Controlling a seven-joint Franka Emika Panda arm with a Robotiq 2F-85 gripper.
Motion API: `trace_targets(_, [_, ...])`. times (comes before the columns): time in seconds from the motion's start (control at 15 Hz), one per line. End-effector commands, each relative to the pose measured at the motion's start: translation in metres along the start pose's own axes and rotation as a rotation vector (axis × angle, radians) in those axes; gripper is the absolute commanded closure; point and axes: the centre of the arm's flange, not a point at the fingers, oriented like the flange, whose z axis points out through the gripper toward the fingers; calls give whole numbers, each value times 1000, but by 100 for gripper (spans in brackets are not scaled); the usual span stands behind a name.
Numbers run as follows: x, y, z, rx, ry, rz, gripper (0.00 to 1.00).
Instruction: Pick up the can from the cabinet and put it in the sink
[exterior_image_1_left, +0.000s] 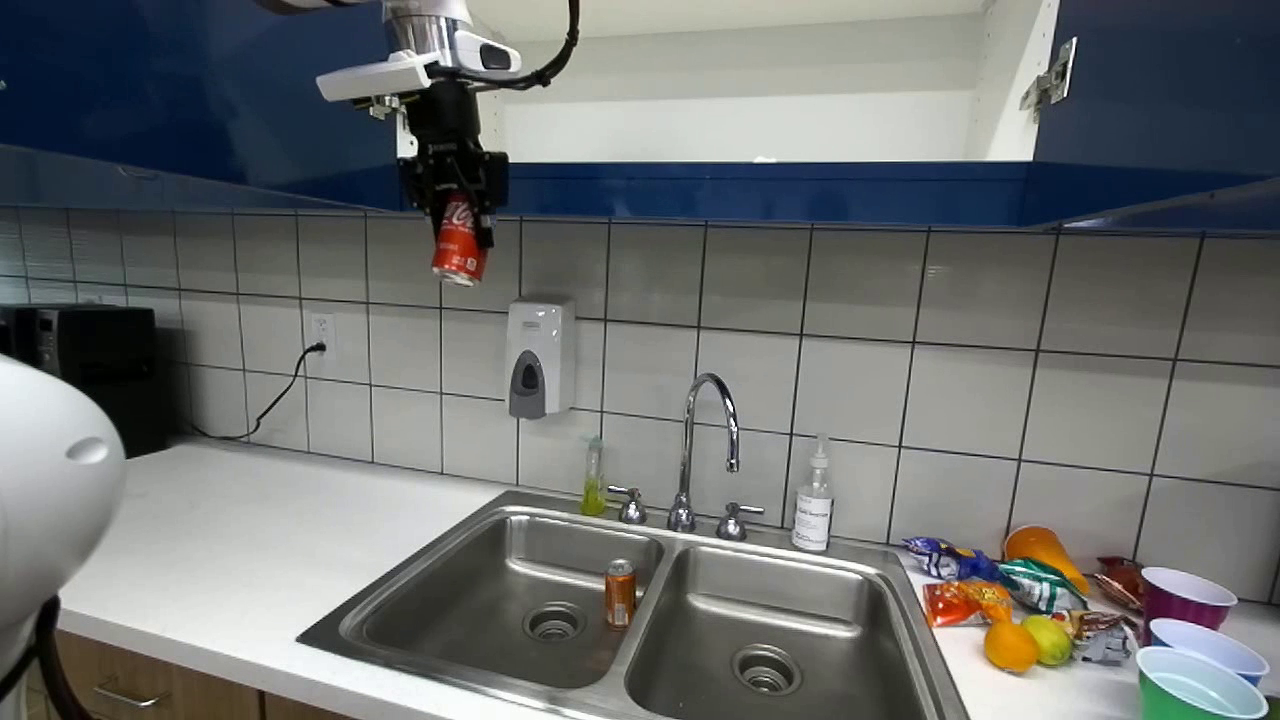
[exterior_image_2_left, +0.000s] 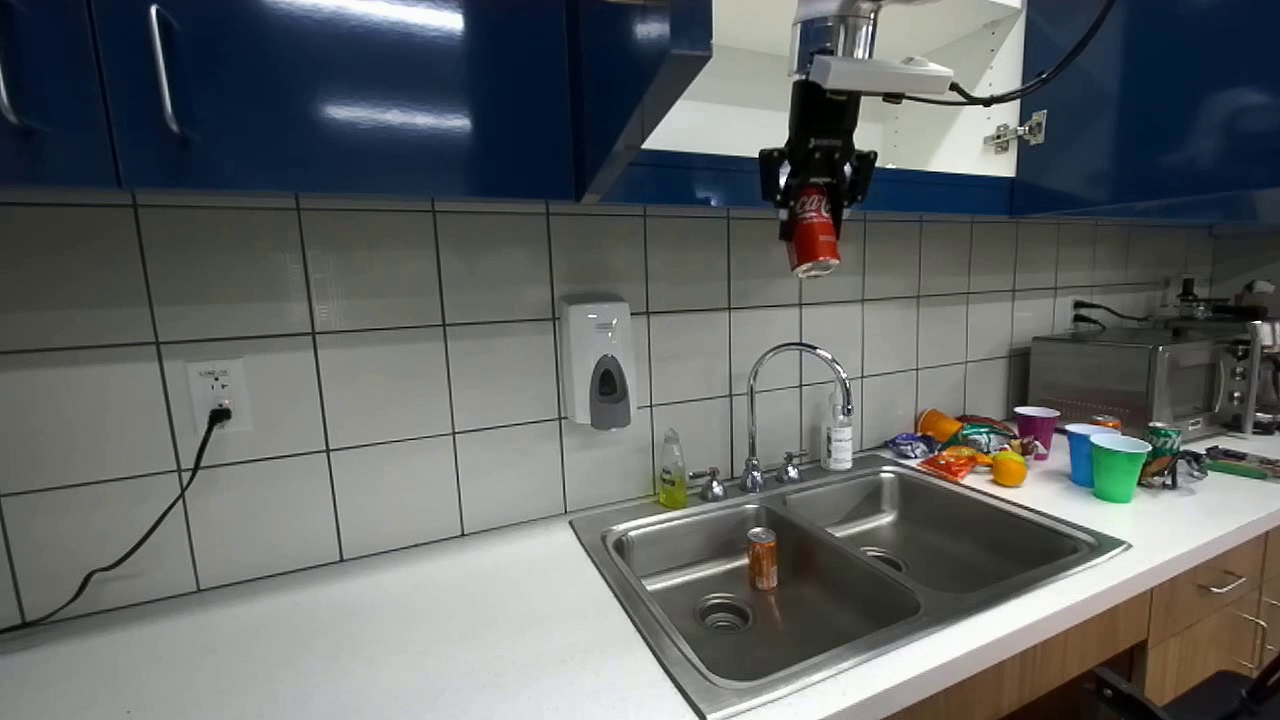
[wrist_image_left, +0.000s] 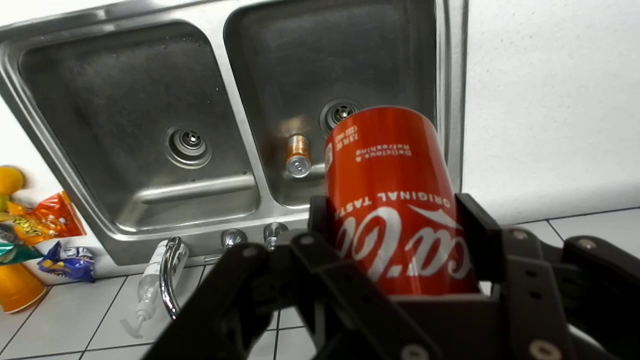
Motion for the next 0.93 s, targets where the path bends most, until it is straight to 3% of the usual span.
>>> trace_targets(0.0, [0, 5, 14, 1, 11, -14, 62])
trace_targets(0.87, [-2, 0, 72, -1, -68, -13, 62])
